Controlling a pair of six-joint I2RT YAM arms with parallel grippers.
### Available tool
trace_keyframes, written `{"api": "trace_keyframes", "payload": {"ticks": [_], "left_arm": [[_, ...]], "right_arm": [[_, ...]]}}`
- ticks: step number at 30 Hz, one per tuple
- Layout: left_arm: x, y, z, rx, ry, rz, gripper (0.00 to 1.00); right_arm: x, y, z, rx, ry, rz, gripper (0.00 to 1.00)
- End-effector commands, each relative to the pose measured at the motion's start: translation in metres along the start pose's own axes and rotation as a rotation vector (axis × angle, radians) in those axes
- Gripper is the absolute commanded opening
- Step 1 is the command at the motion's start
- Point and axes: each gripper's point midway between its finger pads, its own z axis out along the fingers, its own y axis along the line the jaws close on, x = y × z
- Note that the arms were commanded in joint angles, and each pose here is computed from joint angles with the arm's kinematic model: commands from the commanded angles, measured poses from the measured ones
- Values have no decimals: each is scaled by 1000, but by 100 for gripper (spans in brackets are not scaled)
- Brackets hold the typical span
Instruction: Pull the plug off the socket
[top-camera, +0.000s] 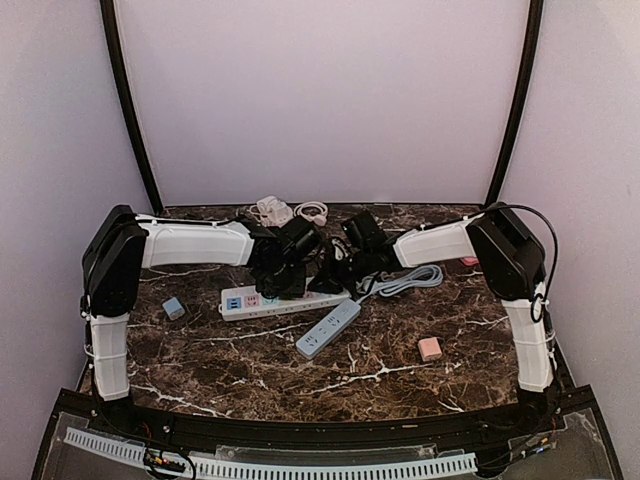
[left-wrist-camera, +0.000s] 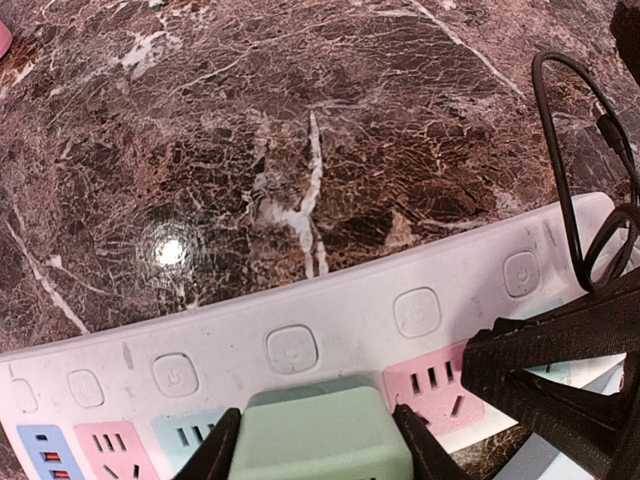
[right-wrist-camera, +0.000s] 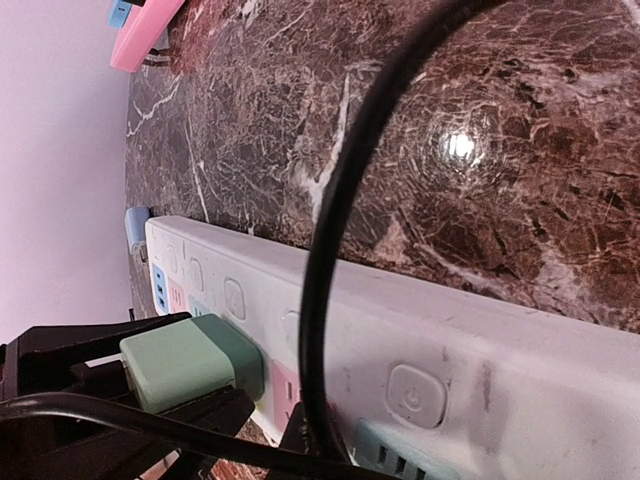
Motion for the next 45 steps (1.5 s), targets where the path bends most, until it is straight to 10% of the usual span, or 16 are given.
{"api": "trace_keyframes", "payload": {"ticks": [1, 45], "left_arm": [[-22, -19, -36, 114, -69, -16, 8], [-31, -1, -62, 205, -44, -64, 8]], "right_arm": [[19, -43, 16, 143, 35, 70, 0], [31, -53, 23, 230, 40, 40, 0]]}}
